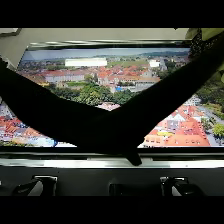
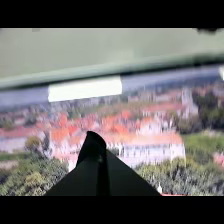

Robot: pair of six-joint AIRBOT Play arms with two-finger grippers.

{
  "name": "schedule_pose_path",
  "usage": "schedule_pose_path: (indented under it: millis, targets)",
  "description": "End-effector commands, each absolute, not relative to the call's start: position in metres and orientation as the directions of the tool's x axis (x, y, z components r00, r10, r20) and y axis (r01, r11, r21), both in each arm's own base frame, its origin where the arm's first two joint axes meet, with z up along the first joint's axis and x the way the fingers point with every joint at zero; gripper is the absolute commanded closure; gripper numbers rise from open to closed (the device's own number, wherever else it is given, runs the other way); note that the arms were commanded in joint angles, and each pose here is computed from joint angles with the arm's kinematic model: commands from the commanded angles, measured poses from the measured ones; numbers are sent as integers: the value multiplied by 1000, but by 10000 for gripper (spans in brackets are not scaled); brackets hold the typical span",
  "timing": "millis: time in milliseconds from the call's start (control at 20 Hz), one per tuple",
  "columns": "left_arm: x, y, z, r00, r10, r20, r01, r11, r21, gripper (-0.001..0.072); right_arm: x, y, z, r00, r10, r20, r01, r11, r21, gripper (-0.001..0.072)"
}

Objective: Fold the clothes and pants, and hang the long-sleeved shirts on hangers.

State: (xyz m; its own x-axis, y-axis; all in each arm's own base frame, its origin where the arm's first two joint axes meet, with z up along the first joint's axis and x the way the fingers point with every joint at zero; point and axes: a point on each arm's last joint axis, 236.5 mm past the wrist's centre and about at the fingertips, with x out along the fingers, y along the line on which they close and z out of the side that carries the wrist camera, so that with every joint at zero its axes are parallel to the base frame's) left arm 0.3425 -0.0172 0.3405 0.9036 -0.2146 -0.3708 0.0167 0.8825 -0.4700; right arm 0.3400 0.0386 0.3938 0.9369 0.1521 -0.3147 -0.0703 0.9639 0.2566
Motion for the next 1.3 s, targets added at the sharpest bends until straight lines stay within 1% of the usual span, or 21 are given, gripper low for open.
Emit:
schedule_pose_path:
  millis: [0,150,250,350,450,500,550,650,750,800,900,950,1000,1050,1150,1250]
  targets:
    - [391,-15,231,764,-268,-587,-96,852,-514,692,444,43,280,813,161,-560,50,938,342,685]
    - [436,-22,128,657,-294,-694,-147,853,-501,691,516,72,173,692,272,-669,92,885,456,686]
    - [459,-31,73,603,-303,-738,-155,863,-481,692,544,89,107,620,337,-709,145,839,525,685]
    - [472,-40,32,557,-310,-770,-166,867,-470,691,554,105,58,548,405,-732,201,786,585,684]
    - [478,-51,2,518,-320,-793,-176,868,-465,691,553,121,27,480,470,-741,248,738,628,684]
    - [477,-57,-6,500,-331,-800,-177,865,-469,691,549,125,18,452,487,-747,262,729,633,664]
    - [477,-61,-11,487,-337,-805,-176,866,-469,691,544,126,15,428,493,-758,261,735,626,600]
    - [474,-66,-10,477,-346,-808,-166,867,-470,691,532,121,21,397,498,-771,195,775,601,513]
    - [473,-64,2,469,-355,-809,-154,868,-471,691,509,98,42,354,500,-790,116,815,568,264]
    - [471,-63,10,461,-363,-810,-150,868,-474,691,489,80,53,314,483,-817,81,844,530,228]
    - [466,-60,22,445,-374,-813,-143,867,-477,691,446,36,67,234,402,-885,8,910,415,229]
    - [464,-59,26,438,-378,-815,-141,867,-478,691,434,21,75,247,394,-885,36,909,414,230]
    - [460,-58,28,430,-382,-818,-143,866,-479,691,420,14,81,266,416,-870,63,893,446,230]
    - [457,-58,28,419,-386,-822,-144,865,-480,691,400,12,75,254,424,-869,80,887,456,230]
    - [450,-60,25,390,-396,-832,-145,866,-480,691,355,19,46,185,436,-881,132,877,462,229]
    - [445,-64,24,370,-405,-836,-143,864,-482,691,316,46,14,144,498,-855,195,833,518,228]
